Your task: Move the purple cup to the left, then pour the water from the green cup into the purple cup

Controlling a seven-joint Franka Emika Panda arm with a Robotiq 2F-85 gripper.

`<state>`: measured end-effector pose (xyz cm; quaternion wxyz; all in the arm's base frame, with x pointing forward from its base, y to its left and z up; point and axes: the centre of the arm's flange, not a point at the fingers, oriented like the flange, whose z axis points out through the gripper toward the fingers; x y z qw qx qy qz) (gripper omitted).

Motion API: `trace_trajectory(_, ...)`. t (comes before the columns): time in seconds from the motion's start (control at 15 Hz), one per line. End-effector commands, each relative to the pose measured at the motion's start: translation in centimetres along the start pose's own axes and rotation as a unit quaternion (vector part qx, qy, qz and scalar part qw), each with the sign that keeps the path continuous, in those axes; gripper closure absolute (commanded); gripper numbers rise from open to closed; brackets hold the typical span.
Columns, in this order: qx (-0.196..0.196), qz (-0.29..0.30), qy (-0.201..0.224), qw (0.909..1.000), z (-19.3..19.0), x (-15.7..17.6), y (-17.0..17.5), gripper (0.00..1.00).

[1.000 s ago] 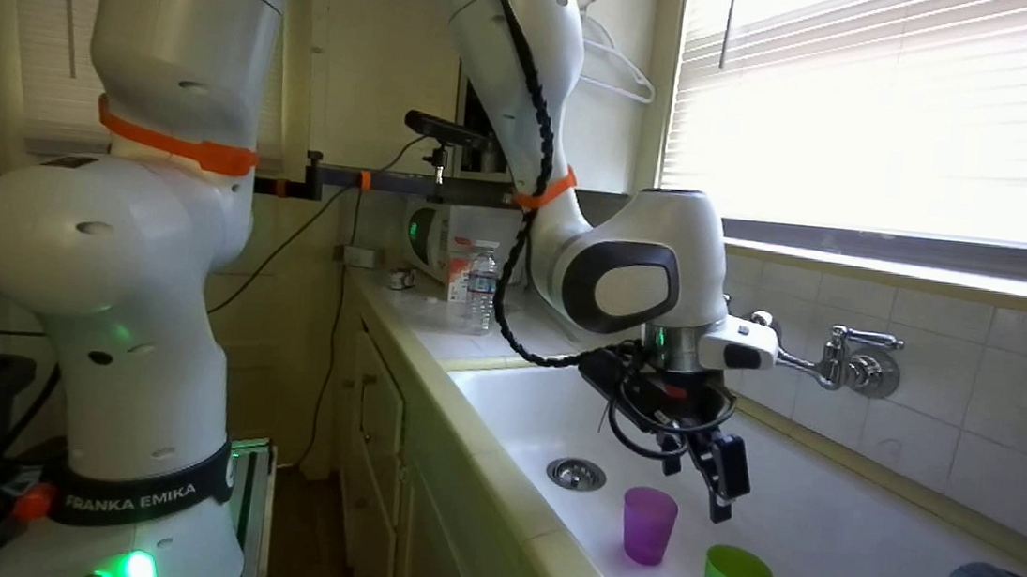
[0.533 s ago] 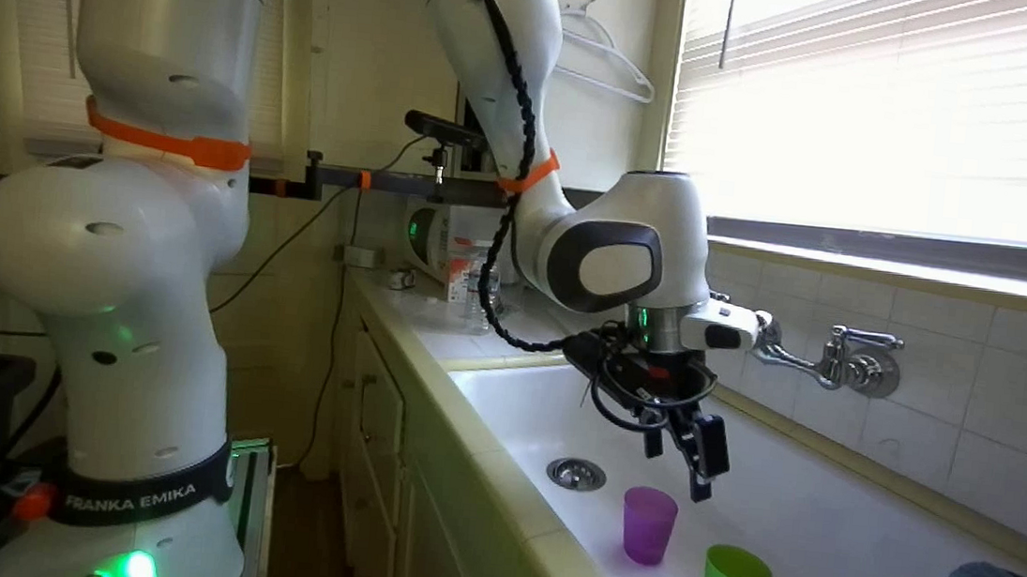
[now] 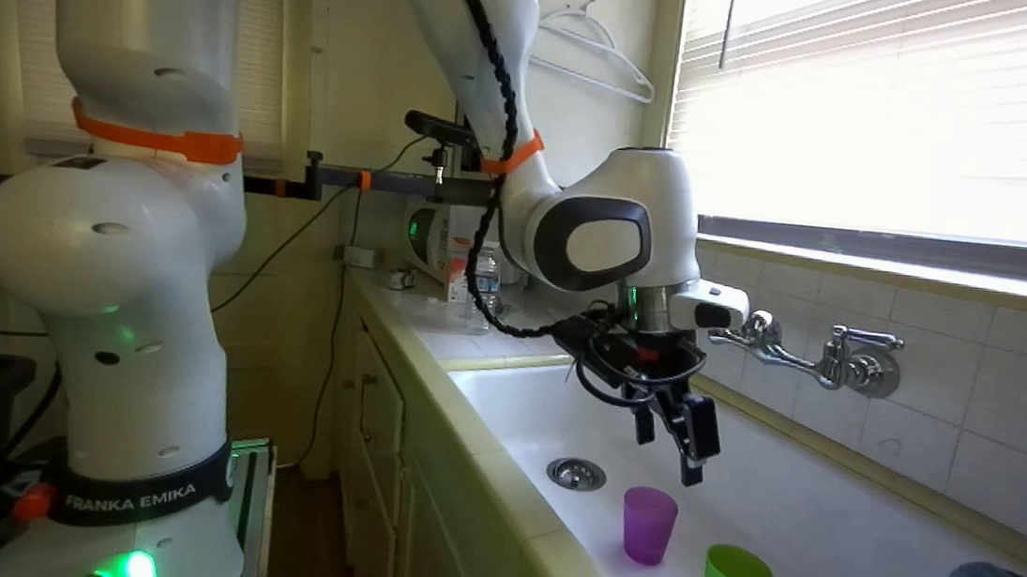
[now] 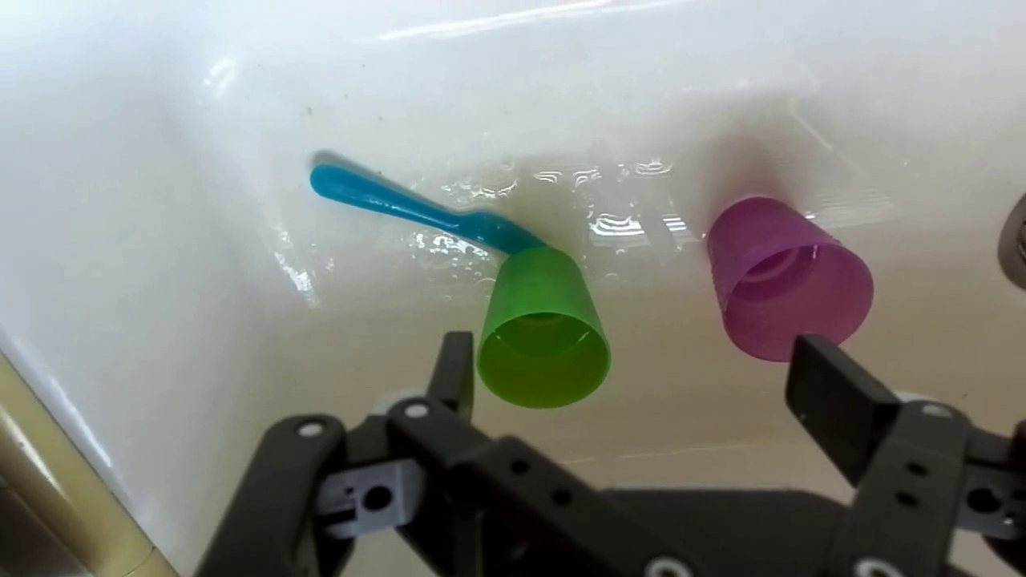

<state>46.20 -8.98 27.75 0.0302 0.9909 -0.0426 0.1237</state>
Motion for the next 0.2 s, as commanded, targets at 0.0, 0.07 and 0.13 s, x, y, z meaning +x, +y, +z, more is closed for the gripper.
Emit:
trace_trajectory(0.0, -0.001, 0.001, 0.002, 1.0000, -0.18, 0.03, 0.06, 0.00)
trace_trajectory(0.07, -0.001, 0.001, 0.003, 1.0000, -0.22, 0.10, 0.09, 0.00)
trace_trajectory(0.13, -0.001, 0.001, 0.003, 1.0000, -0.21, 0.14, 0.09, 0.00)
